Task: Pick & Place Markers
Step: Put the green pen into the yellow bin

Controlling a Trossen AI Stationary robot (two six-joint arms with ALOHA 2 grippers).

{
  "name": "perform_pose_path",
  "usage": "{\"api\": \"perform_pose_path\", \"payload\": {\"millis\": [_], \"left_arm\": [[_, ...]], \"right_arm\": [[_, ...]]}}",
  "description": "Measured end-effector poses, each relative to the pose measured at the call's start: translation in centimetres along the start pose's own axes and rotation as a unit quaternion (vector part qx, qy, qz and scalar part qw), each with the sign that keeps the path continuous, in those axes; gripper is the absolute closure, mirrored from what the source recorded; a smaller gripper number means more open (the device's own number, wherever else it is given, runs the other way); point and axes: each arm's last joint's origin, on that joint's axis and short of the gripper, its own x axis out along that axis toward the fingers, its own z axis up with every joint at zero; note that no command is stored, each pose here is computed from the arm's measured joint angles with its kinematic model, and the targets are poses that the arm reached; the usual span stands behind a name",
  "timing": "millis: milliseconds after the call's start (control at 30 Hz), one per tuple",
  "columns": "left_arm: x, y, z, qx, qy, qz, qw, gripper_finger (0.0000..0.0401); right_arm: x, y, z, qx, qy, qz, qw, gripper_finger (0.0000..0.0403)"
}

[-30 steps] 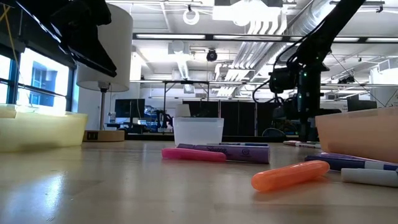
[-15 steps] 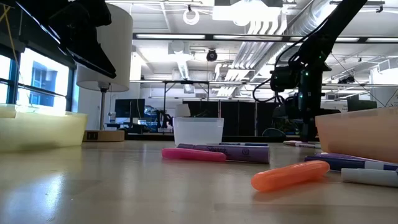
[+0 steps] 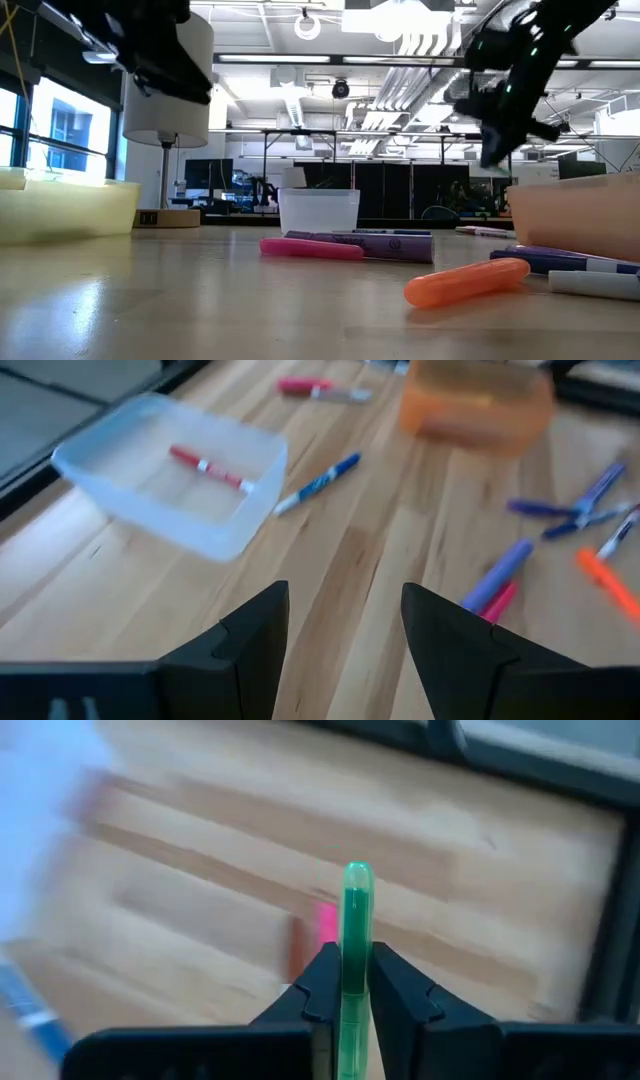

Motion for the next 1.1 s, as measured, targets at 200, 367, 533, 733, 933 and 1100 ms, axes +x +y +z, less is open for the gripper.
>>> {"api": "perform_pose_path", "payload": {"millis": [200,367,533,733,933,1100], "left_arm": [[1.6,-1.2,0.8,0.004,-0.047,-0.019,0.999,0.0208],[3.0,-2.4,1.8,-0.009,-0.112,-0.041,0.993,0.0208],[4.2,-3.2,2.4,-0.034,-0.161,-0.061,0.984,0.0208],[5.0,-4.0,2.5,-0.041,-0.178,-0.109,0.977,0.0208],[4.8,-4.2,3.0,-0.054,-0.203,-0.139,0.968,0.0208],[4.8,-4.2,3.2,-0.059,-0.210,-0.141,0.966,0.0208]], "right_arm": [[-6.1,2.8,-1.2,-0.020,-0.141,0.156,0.977,0.0378],[-8.8,6.9,-2.8,-0.058,-0.220,0.252,0.941,0.0378],[-9.6,12.0,-5.3,-0.102,-0.269,0.303,0.908,0.0378],[-9.3,17.6,-8.2,-0.137,-0.322,0.377,0.858,0.0376],[-7.2,20.8,-10.1,-0.136,-0.337,0.405,0.839,0.0376],[-6.0,22.1,-10.7,-0.119,-0.347,0.430,0.825,0.0376]]}}
